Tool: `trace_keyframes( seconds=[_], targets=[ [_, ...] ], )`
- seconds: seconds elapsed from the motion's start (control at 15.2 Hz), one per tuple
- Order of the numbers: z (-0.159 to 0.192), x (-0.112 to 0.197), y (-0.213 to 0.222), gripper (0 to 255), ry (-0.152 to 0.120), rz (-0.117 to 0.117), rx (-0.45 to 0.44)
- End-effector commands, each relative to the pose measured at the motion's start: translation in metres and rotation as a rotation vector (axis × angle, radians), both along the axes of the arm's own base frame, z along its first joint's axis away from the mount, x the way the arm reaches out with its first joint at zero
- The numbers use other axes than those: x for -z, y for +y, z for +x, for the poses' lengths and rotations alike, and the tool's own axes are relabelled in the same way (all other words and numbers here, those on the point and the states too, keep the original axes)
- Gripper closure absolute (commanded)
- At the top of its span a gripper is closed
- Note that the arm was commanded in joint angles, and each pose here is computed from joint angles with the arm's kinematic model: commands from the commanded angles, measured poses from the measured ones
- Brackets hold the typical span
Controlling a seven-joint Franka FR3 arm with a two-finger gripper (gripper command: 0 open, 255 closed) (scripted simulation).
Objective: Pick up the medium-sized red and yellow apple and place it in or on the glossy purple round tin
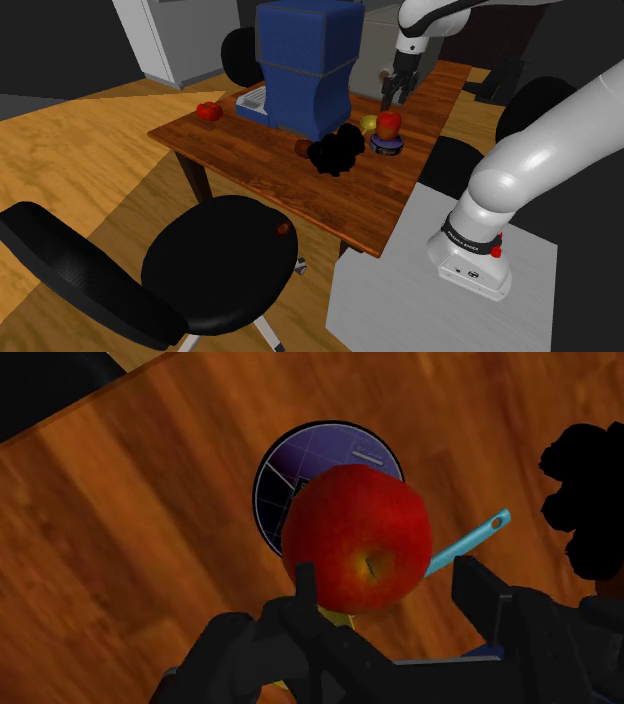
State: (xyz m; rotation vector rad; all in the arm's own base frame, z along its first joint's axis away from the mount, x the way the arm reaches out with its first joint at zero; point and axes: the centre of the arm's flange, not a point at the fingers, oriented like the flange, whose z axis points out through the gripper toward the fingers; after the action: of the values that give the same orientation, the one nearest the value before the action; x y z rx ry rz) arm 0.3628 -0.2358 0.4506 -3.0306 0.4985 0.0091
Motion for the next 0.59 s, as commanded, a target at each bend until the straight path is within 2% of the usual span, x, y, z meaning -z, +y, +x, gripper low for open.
trace_keyframes(
  seconds=[0.0,0.2,0.46,0.53],
  targets=[
    [0.000,0.000,0.000,0,0.000,0.000,0.000],
    [0.000,0.000,0.000,0,0.000,0.000,0.000],
    [0.000,-0.050,-0.004,0,0.000,0.000,0.000],
    [0.000,-0.050,-0.003,0,0.000,0.000,0.000]
  ],
)
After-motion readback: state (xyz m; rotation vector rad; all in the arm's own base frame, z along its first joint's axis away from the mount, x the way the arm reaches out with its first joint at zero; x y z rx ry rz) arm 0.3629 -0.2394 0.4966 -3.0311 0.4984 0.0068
